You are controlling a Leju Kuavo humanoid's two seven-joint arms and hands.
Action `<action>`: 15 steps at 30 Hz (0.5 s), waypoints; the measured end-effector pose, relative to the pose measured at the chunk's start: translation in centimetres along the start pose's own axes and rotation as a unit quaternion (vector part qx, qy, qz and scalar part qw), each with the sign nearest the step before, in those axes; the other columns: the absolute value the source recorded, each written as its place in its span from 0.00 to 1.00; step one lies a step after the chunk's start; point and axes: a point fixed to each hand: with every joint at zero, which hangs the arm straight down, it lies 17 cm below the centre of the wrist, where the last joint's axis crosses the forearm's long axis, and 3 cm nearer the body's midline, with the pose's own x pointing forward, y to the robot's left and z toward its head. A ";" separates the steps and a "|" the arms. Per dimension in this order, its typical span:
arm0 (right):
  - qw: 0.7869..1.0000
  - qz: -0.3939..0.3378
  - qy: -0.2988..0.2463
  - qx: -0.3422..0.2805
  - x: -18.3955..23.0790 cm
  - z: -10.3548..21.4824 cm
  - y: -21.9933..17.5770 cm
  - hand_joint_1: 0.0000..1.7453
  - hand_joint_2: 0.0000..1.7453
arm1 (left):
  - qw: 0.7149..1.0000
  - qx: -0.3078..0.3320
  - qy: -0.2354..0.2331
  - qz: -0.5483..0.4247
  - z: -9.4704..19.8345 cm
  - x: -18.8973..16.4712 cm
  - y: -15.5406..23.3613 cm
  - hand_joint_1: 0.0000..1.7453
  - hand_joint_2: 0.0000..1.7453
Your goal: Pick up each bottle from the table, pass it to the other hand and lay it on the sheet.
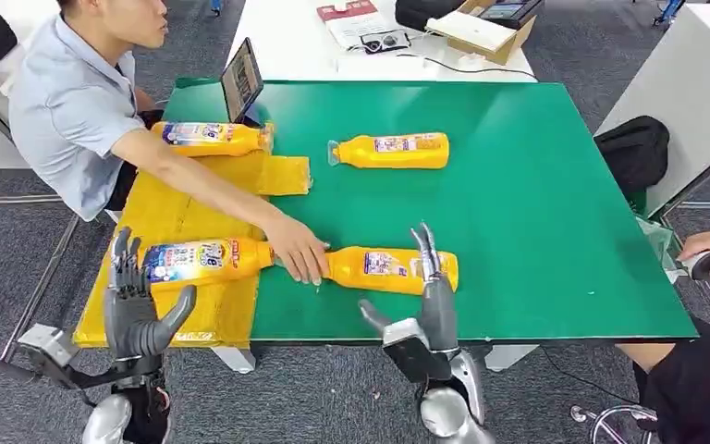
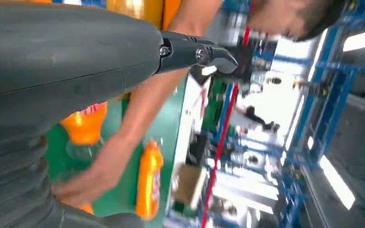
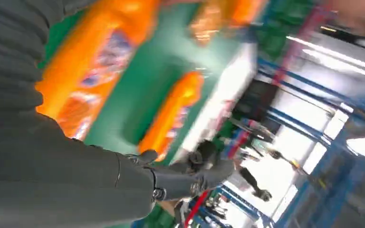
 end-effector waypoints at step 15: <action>0.962 0.201 0.085 0.164 -11.9 0.2 3.0 0.00 1.00 | 0.991 0.050 -0.049 -0.117 -1.2 2.2 -0.1 0.00 1.00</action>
